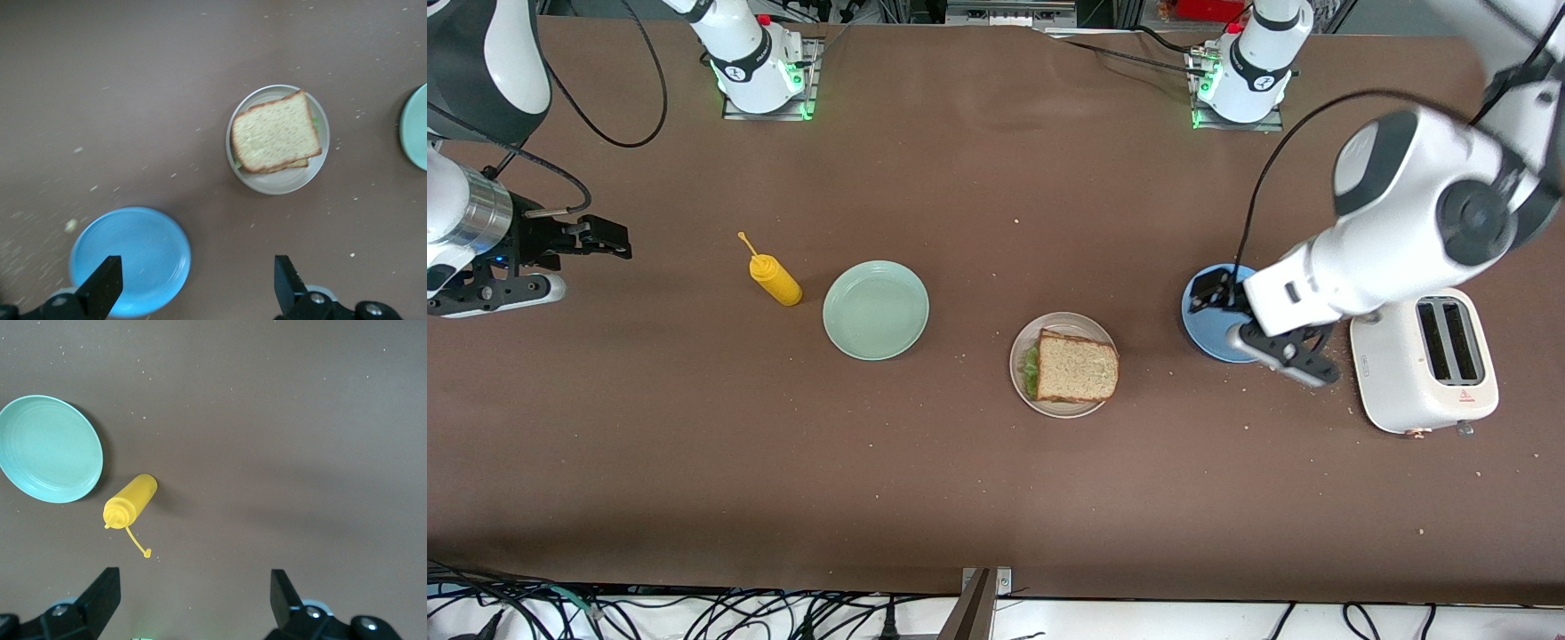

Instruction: Make sandwich in beige plate with both arms

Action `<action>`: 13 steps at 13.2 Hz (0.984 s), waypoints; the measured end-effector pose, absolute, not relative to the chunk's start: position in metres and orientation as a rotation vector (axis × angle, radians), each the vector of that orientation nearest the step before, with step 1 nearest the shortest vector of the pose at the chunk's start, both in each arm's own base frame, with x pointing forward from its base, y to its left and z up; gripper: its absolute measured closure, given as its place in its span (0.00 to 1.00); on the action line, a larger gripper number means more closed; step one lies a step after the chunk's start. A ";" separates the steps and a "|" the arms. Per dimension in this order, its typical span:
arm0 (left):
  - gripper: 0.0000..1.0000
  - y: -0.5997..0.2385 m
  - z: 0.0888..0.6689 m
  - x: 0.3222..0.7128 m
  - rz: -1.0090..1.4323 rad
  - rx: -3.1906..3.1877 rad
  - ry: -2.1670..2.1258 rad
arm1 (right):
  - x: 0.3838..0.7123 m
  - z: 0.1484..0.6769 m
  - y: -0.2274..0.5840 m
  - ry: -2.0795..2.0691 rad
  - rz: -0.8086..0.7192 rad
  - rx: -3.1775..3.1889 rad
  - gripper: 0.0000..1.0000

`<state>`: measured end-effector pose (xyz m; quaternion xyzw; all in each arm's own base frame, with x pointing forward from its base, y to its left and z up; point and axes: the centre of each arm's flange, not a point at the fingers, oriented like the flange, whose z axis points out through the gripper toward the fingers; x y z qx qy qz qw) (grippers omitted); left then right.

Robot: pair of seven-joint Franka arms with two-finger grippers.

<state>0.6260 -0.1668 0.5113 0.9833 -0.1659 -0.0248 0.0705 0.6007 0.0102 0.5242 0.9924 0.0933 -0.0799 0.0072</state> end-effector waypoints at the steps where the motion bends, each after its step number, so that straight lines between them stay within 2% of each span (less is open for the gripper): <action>1: 0.00 -0.162 0.536 0.616 -0.067 3.006 -0.480 | 0.601 0.524 0.010 0.289 -0.227 3.105 0.00; 7: 0.00 -0.117 0.611 0.599 0.016 3.108 -0.328 | 0.598 0.524 0.010 0.284 -0.199 3.107 0.00; 13: 0.00 -0.093 0.633 0.569 0.039 3.179 -0.242 | 0.599 0.524 0.010 0.278 -0.192 3.107 0.00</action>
